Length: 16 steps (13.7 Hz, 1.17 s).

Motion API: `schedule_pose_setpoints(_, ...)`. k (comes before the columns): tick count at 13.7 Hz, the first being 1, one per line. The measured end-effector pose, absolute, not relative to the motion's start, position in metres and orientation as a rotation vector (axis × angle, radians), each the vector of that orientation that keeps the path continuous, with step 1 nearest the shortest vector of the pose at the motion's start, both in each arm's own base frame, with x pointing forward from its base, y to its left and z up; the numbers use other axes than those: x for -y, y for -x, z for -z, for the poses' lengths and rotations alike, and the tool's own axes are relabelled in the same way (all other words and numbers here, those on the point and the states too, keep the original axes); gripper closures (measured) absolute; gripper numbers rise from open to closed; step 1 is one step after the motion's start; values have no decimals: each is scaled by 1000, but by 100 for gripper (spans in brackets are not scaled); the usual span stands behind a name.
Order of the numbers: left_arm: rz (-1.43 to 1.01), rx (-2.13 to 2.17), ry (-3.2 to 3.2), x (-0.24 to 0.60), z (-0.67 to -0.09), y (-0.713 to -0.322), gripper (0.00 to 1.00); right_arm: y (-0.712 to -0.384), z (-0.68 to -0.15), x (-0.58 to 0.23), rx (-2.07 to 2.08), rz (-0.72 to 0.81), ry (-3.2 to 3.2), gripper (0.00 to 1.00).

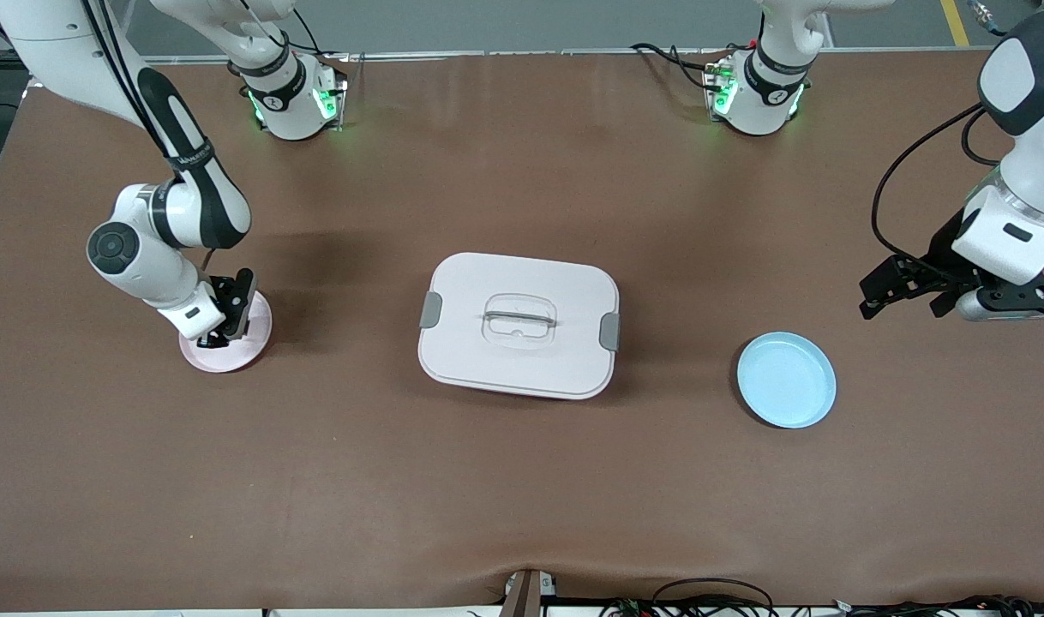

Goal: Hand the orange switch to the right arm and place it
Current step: 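Lower the orange switch onto the white plate with the right gripper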

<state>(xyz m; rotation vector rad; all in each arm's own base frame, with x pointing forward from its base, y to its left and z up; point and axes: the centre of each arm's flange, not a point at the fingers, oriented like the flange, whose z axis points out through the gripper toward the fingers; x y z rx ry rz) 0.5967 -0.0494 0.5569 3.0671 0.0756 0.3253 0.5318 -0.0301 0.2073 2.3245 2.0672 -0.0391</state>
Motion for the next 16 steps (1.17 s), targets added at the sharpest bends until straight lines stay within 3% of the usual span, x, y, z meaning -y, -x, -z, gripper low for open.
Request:
schedule_pose_setpoints(5,-295,-87,-3073,45,-559,-595,0,-543,-200,31,-2073,38,-2319,59)
schedule_pose_setpoints(16,-147,-80,-3094,26,-624,-566,0,-546,-185,39,-2071,47,-2330,59)
